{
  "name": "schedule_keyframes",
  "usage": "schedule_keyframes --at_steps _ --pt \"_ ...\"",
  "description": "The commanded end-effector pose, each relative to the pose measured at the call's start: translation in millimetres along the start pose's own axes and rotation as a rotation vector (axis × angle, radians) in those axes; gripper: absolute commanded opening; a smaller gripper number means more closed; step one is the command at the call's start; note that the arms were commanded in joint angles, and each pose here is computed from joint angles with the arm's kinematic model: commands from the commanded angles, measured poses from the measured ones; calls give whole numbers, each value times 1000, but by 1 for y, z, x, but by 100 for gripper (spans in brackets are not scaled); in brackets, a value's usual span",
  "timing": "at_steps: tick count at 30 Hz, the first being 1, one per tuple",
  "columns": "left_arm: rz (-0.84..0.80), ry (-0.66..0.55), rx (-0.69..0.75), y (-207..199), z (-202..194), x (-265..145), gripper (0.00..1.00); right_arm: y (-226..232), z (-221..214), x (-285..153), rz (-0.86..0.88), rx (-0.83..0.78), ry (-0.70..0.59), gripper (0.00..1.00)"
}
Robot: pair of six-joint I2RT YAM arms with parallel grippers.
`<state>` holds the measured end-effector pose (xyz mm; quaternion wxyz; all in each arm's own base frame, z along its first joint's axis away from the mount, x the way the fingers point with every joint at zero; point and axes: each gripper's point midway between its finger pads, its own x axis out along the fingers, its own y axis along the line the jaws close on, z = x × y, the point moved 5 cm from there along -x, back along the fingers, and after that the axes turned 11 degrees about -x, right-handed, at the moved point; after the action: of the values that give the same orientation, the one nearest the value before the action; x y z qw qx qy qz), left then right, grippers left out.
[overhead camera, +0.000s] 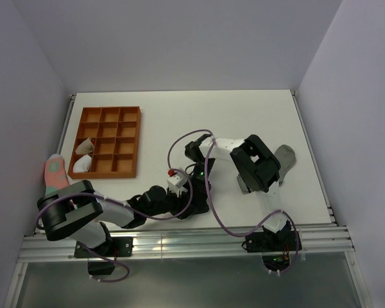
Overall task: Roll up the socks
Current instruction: Roll the sock at the center of the board.
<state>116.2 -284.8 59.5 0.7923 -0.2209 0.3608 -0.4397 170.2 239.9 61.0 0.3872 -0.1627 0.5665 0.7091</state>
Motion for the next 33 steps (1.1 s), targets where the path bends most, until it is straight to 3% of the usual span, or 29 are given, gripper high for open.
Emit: schedule_keyframes --at_steps 1,5,8,12,20,26,33 --pt "-65 -15 12 -13 6 5 48 -19 -12 4 -57 -13 65 24" --pt "-42 11 3 -10 4 10 39 -20 -12 3 -71 -13 60 24" --pt "-17 40 -6 -9 2 14 19 -21 -10 2 -100 -21 47 26" --pt "25 60 -29 -7 0 15 1 -22 -9 0 -142 -39 33 29" --pt "103 112 -78 2 -9 14 0 -18 1 -21 -280 -73 -65 49" --pt "139 141 -103 7 -15 16 0 -13 3 -58 -369 -67 -187 51" --pt "159 171 -146 13 -16 16 0 -8 -24 -103 -527 -98 -296 53"
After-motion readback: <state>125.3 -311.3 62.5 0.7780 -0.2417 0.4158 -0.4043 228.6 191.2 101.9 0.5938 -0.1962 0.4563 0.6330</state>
